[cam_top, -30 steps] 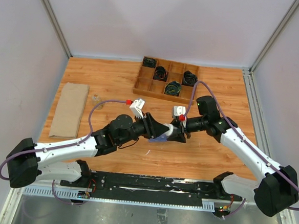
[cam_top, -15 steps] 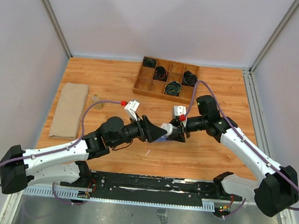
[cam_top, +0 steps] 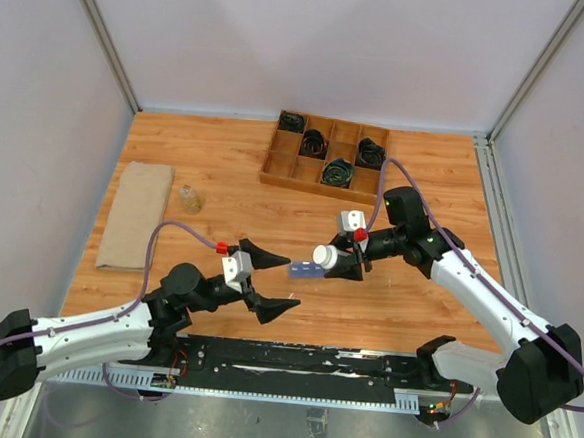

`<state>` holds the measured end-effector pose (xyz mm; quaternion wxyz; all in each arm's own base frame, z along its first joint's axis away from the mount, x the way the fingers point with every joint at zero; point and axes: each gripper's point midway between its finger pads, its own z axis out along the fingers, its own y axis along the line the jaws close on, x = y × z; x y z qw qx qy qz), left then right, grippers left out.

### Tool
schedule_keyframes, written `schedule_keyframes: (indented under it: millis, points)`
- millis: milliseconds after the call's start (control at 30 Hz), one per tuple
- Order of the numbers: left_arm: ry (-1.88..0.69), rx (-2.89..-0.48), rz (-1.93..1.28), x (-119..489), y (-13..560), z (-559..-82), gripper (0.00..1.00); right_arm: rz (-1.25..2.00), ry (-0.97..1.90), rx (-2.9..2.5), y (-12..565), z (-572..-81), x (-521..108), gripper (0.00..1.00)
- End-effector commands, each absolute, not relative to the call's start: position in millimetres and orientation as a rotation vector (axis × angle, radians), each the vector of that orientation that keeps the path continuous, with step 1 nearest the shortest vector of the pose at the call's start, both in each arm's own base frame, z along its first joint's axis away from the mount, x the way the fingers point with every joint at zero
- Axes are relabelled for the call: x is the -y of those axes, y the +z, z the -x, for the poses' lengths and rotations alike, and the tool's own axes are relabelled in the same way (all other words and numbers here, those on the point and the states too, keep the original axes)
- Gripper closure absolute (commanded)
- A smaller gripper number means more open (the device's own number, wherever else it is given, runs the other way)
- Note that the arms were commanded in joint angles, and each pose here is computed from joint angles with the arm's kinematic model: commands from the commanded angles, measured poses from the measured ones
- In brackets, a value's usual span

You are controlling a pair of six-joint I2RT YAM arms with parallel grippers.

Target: Sort the pills into containers

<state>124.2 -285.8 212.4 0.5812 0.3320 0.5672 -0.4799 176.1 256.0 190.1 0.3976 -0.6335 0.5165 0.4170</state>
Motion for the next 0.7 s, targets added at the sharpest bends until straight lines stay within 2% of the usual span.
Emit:
schedule_keyframes:
  millis: [0, 233, 400, 667]
  points:
    - [-0.844, -0.932, -0.934, 283, 259, -139, 0.01, 1.619, 1.061, -1.227, 206, -174, -256, 0.99]
    - [-0.922, -0.794, -1.010, 287, 275, -153, 0.01, 1.622, 1.063, -1.219, 207, -173, -256, 0.99]
    - [-0.989, -0.788, -1.118, 308, 268, -153, 0.01, 1.624, 1.066, -1.216, 207, -173, -256, 0.99]
    - [-1.021, -0.853, -1.142, 326, 262, -169, 0.22, 1.624, 1.071, -1.215, 208, -172, -256, 0.99]
